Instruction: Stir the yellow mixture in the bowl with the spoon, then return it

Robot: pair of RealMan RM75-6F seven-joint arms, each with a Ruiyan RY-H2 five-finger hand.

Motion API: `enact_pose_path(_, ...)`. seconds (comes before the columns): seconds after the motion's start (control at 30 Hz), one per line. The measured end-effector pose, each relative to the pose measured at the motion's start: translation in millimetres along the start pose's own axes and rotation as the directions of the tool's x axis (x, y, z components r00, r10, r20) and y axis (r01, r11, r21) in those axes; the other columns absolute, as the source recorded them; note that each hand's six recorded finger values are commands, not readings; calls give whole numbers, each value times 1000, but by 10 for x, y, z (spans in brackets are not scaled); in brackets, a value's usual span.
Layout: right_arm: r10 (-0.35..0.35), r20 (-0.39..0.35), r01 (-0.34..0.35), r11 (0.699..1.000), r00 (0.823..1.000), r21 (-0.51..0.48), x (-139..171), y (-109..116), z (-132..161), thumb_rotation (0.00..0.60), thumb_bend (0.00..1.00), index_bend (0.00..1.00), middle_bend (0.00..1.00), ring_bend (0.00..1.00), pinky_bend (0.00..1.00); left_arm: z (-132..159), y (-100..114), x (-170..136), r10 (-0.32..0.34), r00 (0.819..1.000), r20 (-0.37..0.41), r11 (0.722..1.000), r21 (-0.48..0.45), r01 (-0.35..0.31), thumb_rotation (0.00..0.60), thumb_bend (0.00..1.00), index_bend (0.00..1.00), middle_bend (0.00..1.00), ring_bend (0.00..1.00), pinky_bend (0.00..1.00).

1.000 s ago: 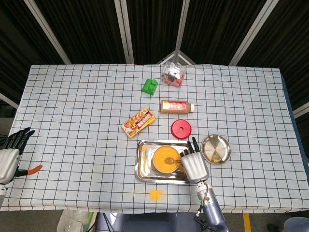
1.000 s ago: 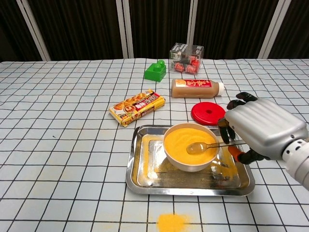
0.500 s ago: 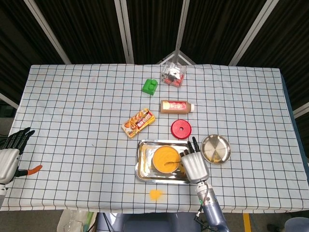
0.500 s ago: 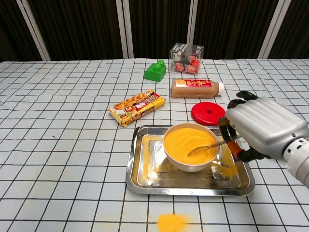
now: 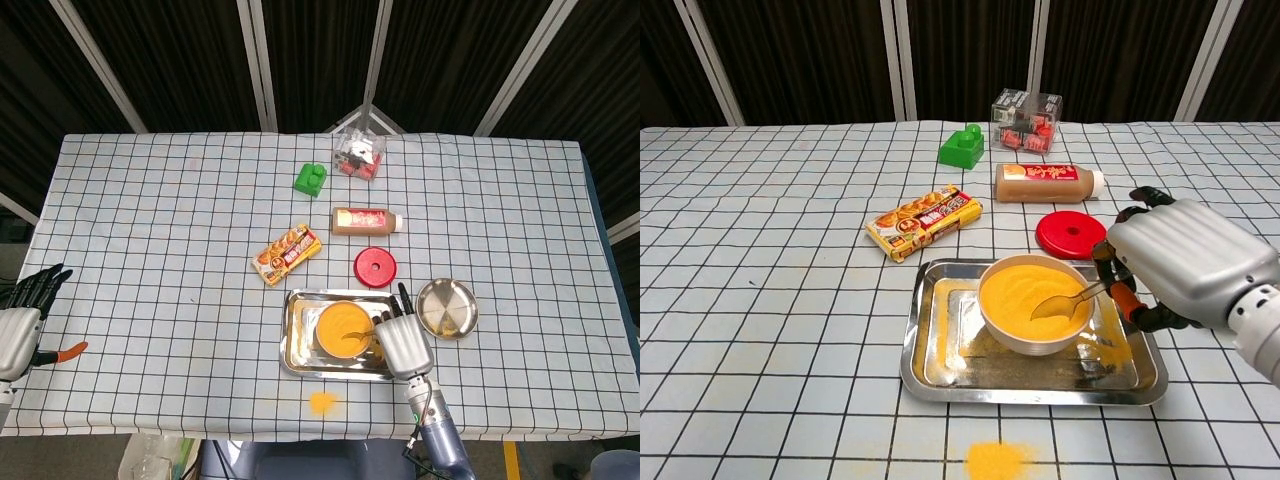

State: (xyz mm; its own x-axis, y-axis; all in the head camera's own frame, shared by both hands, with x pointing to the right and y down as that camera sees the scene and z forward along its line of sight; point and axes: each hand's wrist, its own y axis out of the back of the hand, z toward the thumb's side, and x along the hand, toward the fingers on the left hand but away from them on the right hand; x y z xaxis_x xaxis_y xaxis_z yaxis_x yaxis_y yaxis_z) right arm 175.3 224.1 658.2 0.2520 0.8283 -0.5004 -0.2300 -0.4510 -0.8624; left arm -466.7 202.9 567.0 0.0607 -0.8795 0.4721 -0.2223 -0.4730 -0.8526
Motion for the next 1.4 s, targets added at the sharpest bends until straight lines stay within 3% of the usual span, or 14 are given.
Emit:
enact_pose_path(0.23,0,1,0,1000,1000,-1,-1,1,-5,600,753,705,578,233,0,0,-1,0,0,1000,0,1000,-1,0,600,0,0,0,0,0)
enact_pose_path(0.63,-2,-1,2,1000,1000,-2,4,2,6,600,763,755,613,254,0,-1,-1,0,0,1000,0,1000,-1,0,600,0,0,0,0,0)
enact_pose_path(1.03,-69,-28,71,996,997,52,-14,107,-5,600,784,821,644,271,0,2,-1,1,-1,1000,1,1000,-2,1,600,0,0,0,0,0)
enact_pose_path(1.4,-115,-43,119,987,992,105,-55,195,-19,600,796,823,645,271,0,2,1,-2,1,1000,1,1000,-2,-1,600,0,0,0,0,0)
